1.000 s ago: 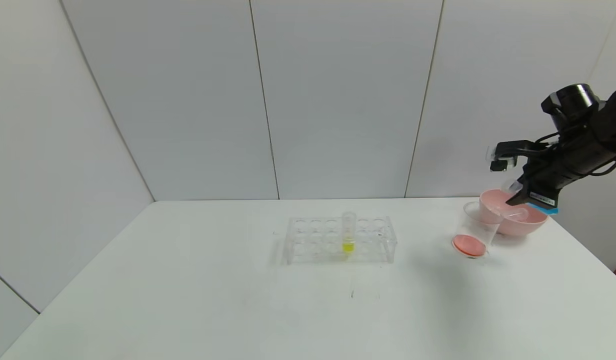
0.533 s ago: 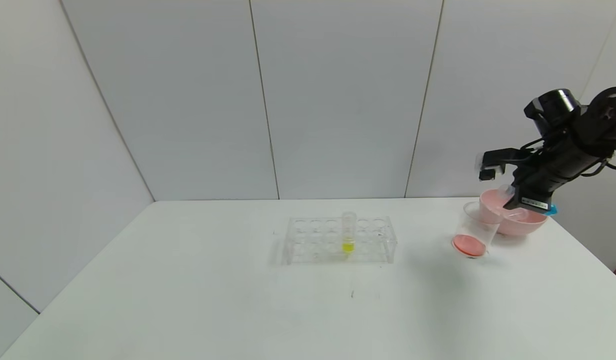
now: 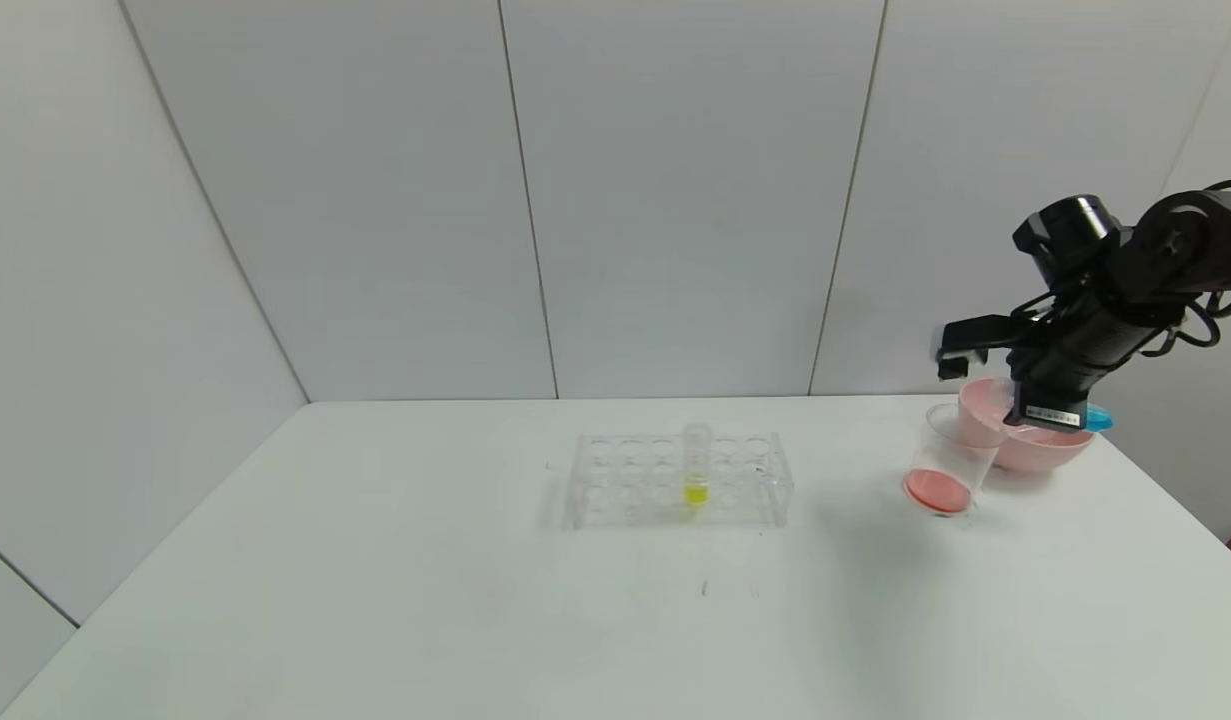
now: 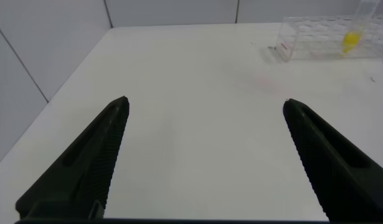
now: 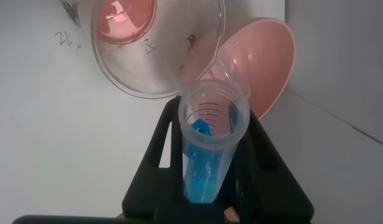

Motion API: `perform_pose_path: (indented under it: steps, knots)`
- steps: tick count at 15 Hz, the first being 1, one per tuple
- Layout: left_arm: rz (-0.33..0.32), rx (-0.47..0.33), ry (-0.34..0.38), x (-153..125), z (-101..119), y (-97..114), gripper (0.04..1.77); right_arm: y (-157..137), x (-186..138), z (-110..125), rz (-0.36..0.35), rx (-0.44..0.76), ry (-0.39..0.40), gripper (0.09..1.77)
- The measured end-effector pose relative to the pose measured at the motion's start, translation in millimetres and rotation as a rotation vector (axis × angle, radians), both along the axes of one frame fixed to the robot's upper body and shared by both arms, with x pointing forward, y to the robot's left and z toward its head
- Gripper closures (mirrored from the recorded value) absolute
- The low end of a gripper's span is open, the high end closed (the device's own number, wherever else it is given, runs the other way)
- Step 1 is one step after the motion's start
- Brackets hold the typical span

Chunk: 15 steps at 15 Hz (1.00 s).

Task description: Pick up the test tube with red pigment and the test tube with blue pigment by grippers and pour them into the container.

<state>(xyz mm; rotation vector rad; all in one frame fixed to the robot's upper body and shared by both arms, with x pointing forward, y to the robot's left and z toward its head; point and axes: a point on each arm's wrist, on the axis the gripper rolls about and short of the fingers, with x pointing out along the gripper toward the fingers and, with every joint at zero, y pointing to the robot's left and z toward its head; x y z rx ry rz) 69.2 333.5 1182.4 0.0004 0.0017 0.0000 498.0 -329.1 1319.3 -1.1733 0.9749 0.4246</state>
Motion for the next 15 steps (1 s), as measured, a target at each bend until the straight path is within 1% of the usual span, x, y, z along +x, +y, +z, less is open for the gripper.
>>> perform_pose_path:
  steps: [6,8,15]
  knots:
    - [0.0,0.0,0.0,0,0,0,0.05,8,3,-6,-0.015,-0.07,0.01,1.33]
    - [0.0,0.0,0.0,0,0,0,0.05,10,4,-6,-0.021,-0.116,0.012,1.33]
    - [0.0,0.0,0.0,0,0,0,0.05,20,2,-6,-0.025,-0.216,0.021,1.33]
